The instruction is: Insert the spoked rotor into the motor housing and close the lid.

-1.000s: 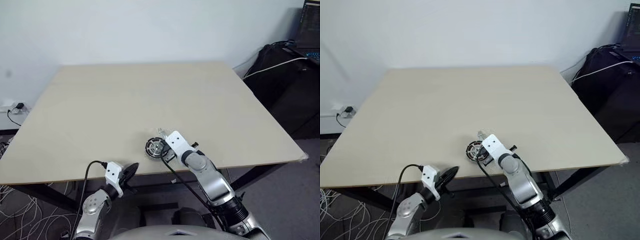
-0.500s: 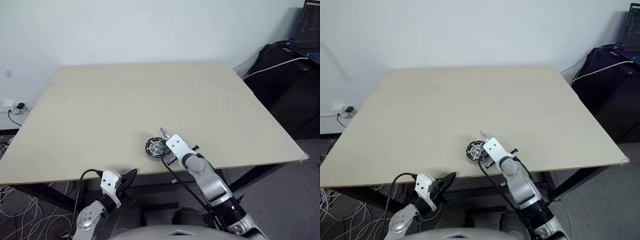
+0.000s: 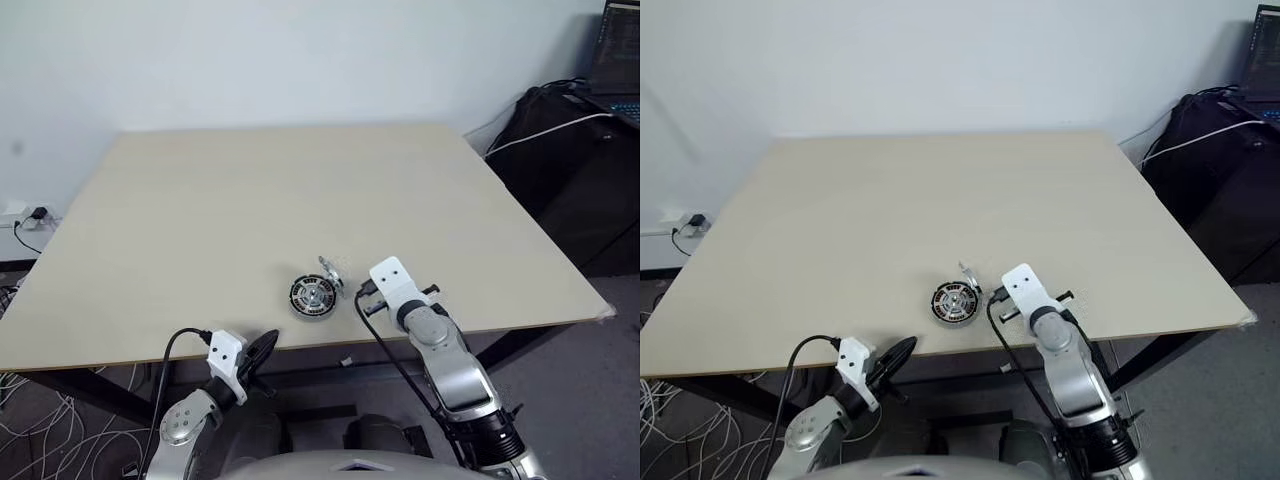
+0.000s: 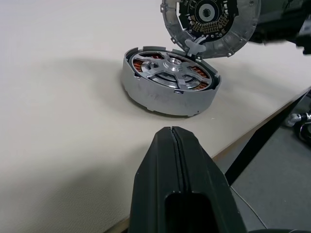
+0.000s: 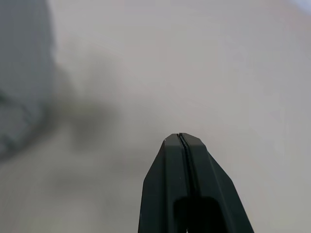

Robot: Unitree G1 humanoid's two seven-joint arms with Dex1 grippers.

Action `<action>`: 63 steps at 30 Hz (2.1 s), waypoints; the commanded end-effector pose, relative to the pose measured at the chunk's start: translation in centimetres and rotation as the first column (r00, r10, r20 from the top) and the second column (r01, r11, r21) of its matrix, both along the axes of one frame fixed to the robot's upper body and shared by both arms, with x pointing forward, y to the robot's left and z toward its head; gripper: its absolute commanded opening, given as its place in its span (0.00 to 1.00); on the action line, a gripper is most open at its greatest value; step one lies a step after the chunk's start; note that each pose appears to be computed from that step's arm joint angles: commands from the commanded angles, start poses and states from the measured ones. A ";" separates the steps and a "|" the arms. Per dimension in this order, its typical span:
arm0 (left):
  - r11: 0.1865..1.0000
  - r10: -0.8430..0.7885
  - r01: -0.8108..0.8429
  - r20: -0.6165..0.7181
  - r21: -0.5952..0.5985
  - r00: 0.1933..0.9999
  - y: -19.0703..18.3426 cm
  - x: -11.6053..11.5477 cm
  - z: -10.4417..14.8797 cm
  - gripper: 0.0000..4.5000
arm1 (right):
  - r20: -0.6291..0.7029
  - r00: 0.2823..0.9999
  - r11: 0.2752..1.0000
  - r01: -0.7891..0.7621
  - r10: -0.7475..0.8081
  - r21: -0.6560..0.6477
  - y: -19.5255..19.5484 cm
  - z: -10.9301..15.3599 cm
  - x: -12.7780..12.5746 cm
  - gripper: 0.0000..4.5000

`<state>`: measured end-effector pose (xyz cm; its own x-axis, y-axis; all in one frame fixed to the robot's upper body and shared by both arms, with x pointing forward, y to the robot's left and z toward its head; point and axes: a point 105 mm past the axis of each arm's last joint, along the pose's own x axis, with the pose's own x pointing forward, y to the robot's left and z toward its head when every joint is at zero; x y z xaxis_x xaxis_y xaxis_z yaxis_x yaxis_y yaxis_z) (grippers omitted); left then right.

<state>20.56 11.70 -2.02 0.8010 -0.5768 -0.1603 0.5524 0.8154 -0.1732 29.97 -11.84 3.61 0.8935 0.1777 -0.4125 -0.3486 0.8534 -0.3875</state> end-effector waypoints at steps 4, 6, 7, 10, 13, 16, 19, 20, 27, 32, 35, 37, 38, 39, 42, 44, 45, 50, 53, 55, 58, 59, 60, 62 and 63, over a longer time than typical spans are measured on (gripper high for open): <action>1.000 -0.004 0.004 0.026 -0.004 1.000 0.0 0.4 0.6 0.00 | 0.117 0.989 0.991 -0.104 0.094 0.083 2.9 2.8 0.0 0.00; 1.000 -0.004 0.004 0.029 -0.002 1.000 0.0 0.5 0.7 0.00 | 0.113 0.987 0.989 -0.121 0.111 0.083 3.5 2.6 0.0 0.00; 1.000 -0.005 0.006 0.030 -0.001 1.000 0.0 0.5 0.7 0.00 | 0.111 0.987 0.988 -0.128 0.118 0.082 3.8 2.5 0.0 0.00; 1.000 -0.008 0.008 0.032 0.001 0.999 0.0 0.5 0.7 0.00 | 0.106 0.985 0.985 -0.145 0.135 0.097 4.8 2.3 0.2 0.00; 1.000 -0.007 0.008 0.031 -0.002 1.000 0.0 0.5 0.7 0.00 | 0.096 0.983 0.981 -0.169 0.159 0.097 6.0 1.7 0.2 0.00; 1.000 -0.006 0.006 0.029 -0.005 1.000 0.1 0.6 0.7 0.00 | 0.084 0.981 0.979 -0.184 0.177 0.086 6.6 1.1 0.4 0.00; 1.000 -0.005 0.006 0.026 -0.008 1.000 0.1 0.6 0.7 0.00 | 0.074 0.979 0.978 -0.194 0.188 0.073 7.3 0.4 0.8 0.00; 1.000 -0.005 0.005 0.026 -0.009 1.000 0.1 0.6 0.7 0.00 | 0.071 0.977 0.977 -0.203 0.199 0.062 7.6 0.1 1.0 0.00; 1.000 -0.002 0.002 0.024 -0.006 1.000 0.2 0.6 0.7 0.00 | 0.039 0.960 0.959 -0.280 0.279 0.049 10.0 -1.2 0.8 0.00; 1.000 0.005 -0.005 0.023 -0.002 1.000 0.3 0.6 0.7 0.00 | 0.030 0.962 0.960 -0.273 0.271 0.058 10.0 -1.5 0.9 0.00; 1.000 0.001 -0.001 0.024 0.004 1.000 0.4 0.6 0.7 0.00 | 0.031 0.965 0.962 -0.263 0.261 0.072 9.9 -1.6 1.0 0.00; 1.000 -0.004 0.004 0.025 0.006 1.000 0.4 0.5 0.7 0.00 | 0.048 0.967 0.962 -0.255 0.252 0.097 9.9 -1.2 1.2 0.00; 1.000 -0.005 0.005 0.025 0.006 1.000 0.3 0.5 0.7 0.00 | 0.059 0.967 0.961 -0.253 0.248 0.111 9.9 -0.9 1.2 0.00; 1.000 -0.007 0.007 0.026 0.008 1.000 0.3 0.5 0.6 0.00 | 0.104 0.963 0.952 -0.261 0.247 0.159 9.9 0.2 1.4 0.00; 1.000 -0.009 0.009 0.027 0.012 1.000 0.3 0.4 0.6 0.00 | 0.211 0.948 0.921 -0.291 0.240 0.258 9.4 3.1 1.9 0.00; 1.000 -0.013 0.013 0.028 0.015 1.000 0.2 0.4 0.6 0.00 | 0.232 0.938 0.903 -0.318 0.256 0.288 8.6 4.2 2.2 0.00; 1.000 -0.014 0.014 0.028 0.015 1.000 0.2 0.4 0.6 0.00 | 0.235 0.935 0.892 -0.329 0.264 0.308 8.1 4.8 2.4 0.00; 1.000 -0.021 0.020 0.029 0.014 0.999 0.0 0.4 0.6 0.00 | 0.218 0.912 0.850 -0.404 0.346 0.338 6.0 5.5 3.0 0.09; 1.000 -0.023 0.023 0.031 0.015 0.999 0.0 0.4 0.7 0.00 | 0.163 0.877 0.806 -0.479 0.451 0.348 5.6 4.7 2.9 0.28; 1.000 -0.023 0.022 0.032 0.016 0.999 0.0 0.4 0.7 0.00 | 0.118 0.835 0.758 -0.539 0.537 0.367 5.8 4.0 2.6 0.42; 1.000 -0.013 0.012 0.035 0.020 0.999 0.2 0.5 0.7 0.00 | 0.066 0.779 0.706 -0.598 0.624 0.380 6.2 3.0 2.1 0.64; 1.000 -0.007 0.006 0.036 0.022 0.999 0.3 0.6 0.7 0.00 | 0.054 0.762 0.691 -0.612 0.645 0.386 6.3 2.8 2.0 0.72; 1.000 -0.002 0.001 0.035 0.023 0.999 0.5 0.6 0.7 0.00 | 0.045 0.747 0.676 -0.624 0.663 0.391 6.5 2.6 2.0 0.78; 1.000 0.008 -0.008 0.035 0.026 0.999 0.8 0.7 0.7 0.00 | 0.031 0.726 0.656 -0.637 0.687 0.405 6.9 2.3 2.0 0.93; 1.000 0.011 -0.012 0.034 0.027 0.999 0.9 0.8 0.7 0.00 | 0.027 0.724 0.653 -0.637 0.689 0.409 7.1 2.1 2.1 0.99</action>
<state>20.76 12.05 -2.10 0.7973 -0.5769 -0.1775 0.5559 0.8164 -0.1565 31.55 -5.35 4.32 0.4381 0.8371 -0.3277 -0.8841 0.4671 0.0112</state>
